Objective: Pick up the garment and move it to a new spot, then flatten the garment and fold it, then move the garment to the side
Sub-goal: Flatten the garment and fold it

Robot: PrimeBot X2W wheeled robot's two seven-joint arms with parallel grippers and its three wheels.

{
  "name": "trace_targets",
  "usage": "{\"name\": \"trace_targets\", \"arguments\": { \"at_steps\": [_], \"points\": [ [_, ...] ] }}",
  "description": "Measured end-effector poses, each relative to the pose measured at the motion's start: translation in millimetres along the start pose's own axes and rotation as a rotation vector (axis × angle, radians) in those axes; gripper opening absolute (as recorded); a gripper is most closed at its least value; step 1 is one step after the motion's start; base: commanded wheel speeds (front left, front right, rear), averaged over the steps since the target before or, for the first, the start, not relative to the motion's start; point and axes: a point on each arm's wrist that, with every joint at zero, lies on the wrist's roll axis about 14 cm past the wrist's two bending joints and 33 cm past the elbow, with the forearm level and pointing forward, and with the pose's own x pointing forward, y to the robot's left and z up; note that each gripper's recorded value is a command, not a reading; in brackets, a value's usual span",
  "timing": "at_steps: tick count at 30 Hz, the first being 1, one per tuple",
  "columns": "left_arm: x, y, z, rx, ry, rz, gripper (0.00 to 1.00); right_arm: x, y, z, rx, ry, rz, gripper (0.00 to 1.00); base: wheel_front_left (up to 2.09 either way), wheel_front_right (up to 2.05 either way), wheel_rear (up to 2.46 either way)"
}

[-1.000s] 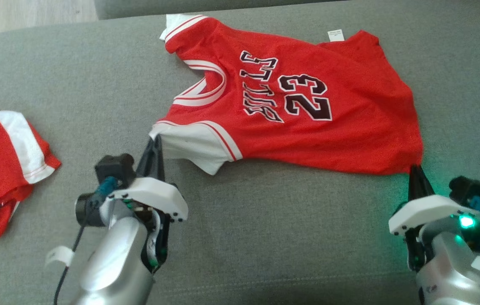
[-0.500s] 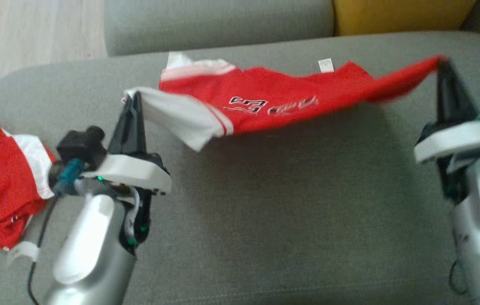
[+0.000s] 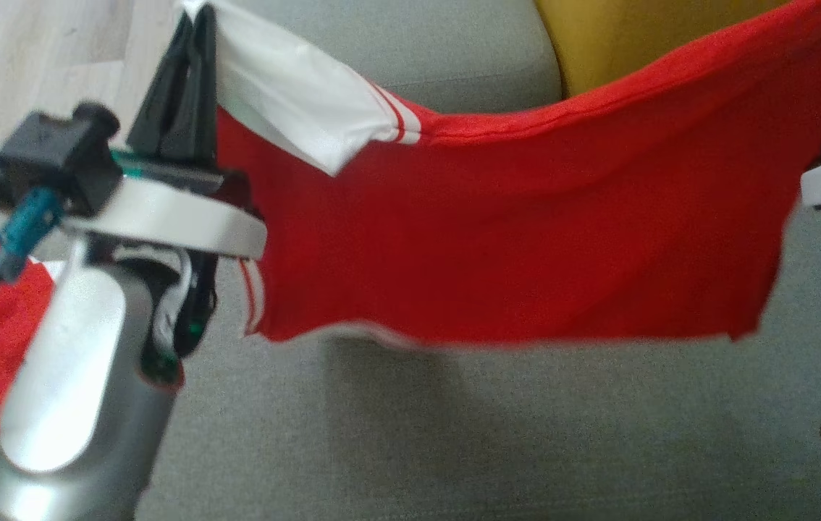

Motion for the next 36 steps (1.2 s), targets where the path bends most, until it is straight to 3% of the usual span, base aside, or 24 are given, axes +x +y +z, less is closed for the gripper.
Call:
{"name": "trace_targets", "arguments": {
  "at_steps": [7, 14, 17, 22, 30, 36],
  "points": [
    [50, 0, 9, 0.083, 0.024, -0.08, 0.0, 25, 11, -11, -0.017, 0.065, 0.051, 0.0, 0.0, 0.0, 0.0],
    [133, 26, -22, 0.16, 0.071, -0.077, 0.0, 118, 14, -7, -0.033, 0.014, 0.088, 0.0, 0.0, 0.0, 0.0],
    [170, 44, -32, 0.188, 0.041, -0.042, 0.0, 155, 19, -22, -0.029, 0.001, 0.096, 0.0, 0.0, 0.0, 0.0],
    [206, 70, -62, 0.186, 0.008, 0.019, 0.0, 191, 29, -77, -0.039, 0.038, 0.113, 0.0, 0.0, 0.0, 0.0],
    [201, 90, -128, 0.189, 0.107, 0.04, 0.0, 195, 51, -158, 0.005, 0.128, 0.135, 0.0, 0.0, 0.0, 0.0],
    [147, 97, -195, 0.196, 0.277, 0.028, 0.0, 148, 83, -236, 0.022, 0.342, 0.21, 0.0, 0.0, 0.0, 0.0]
  ]
}}
